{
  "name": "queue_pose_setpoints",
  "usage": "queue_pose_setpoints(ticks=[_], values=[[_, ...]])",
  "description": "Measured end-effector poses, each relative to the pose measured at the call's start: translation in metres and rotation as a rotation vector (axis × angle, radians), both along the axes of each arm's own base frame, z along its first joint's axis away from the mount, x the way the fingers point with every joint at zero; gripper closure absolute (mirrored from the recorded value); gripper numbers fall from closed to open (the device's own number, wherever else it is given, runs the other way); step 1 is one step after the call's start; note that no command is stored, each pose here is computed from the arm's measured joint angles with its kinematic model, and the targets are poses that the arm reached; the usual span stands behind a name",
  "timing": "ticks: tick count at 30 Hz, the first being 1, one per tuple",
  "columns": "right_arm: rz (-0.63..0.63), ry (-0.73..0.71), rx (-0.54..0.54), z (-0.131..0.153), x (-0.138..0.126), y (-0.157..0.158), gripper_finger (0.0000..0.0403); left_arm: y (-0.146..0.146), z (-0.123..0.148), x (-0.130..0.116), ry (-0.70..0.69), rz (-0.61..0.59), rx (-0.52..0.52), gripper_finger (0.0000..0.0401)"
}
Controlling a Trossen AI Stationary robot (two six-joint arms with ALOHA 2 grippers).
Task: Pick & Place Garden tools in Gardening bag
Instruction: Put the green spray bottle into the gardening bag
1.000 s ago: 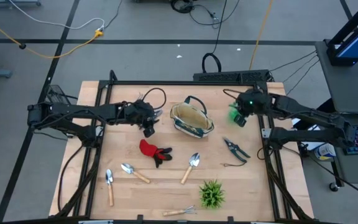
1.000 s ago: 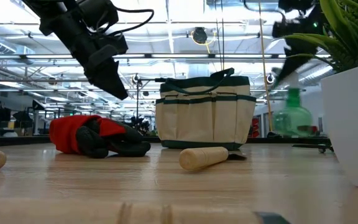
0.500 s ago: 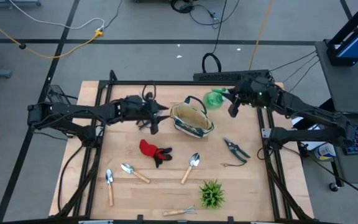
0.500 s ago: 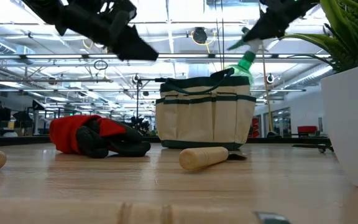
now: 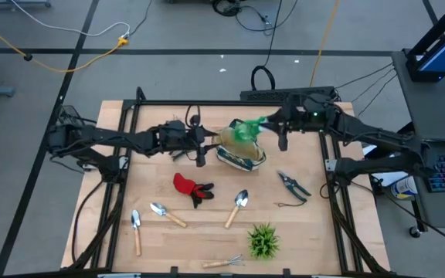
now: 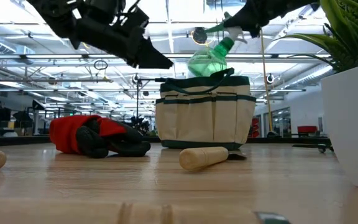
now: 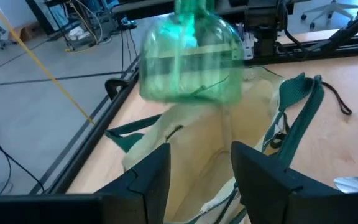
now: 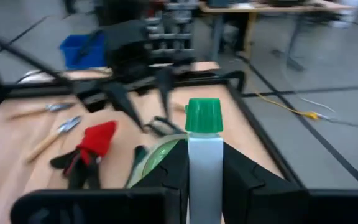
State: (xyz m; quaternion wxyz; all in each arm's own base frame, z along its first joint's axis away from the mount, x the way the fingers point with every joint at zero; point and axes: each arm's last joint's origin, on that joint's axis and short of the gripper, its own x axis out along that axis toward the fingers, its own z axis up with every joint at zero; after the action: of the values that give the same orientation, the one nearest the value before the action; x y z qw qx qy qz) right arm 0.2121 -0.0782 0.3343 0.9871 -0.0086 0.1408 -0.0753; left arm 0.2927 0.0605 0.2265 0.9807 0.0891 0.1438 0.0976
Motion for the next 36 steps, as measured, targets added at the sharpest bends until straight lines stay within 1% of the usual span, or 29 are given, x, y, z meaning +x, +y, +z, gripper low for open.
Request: queue_pose_setpoints(ticks=[3,7,12,19,26,33,36], values=[[0.036,0.018,-0.026,-0.005,0.010,0.003,0.0358,0.000,-0.008,0.006,0.004,-0.023,-0.008,0.0226],[0.076,0.053,-0.061,-0.013,0.019,0.006,0.0358,0.001,-0.015,0.009,0.018,-0.027,-0.012,0.0226],[0.116,0.090,-0.108,-0.020,0.027,0.009,0.0358,0.001,-0.016,0.009,0.028,-0.024,-0.013,0.0226],[0.196,0.163,-0.279,-0.034,0.039,0.007,0.0358,0.001,-0.017,0.009,0.039,-0.024,-0.015,0.0226],[0.299,0.280,-0.454,-0.058,0.056,0.002,0.0358,0.001,-0.018,0.008,0.047,-0.022,-0.020,0.0226],[0.365,0.311,-0.594,-0.074,0.070,-0.003,0.0358,0.001,-0.021,0.007,0.080,-0.023,-0.024,0.0226],[0.412,0.347,-0.659,-0.084,0.076,-0.004,0.0358,0.001,-0.021,0.007,0.080,-0.023,-0.024,0.0226]])
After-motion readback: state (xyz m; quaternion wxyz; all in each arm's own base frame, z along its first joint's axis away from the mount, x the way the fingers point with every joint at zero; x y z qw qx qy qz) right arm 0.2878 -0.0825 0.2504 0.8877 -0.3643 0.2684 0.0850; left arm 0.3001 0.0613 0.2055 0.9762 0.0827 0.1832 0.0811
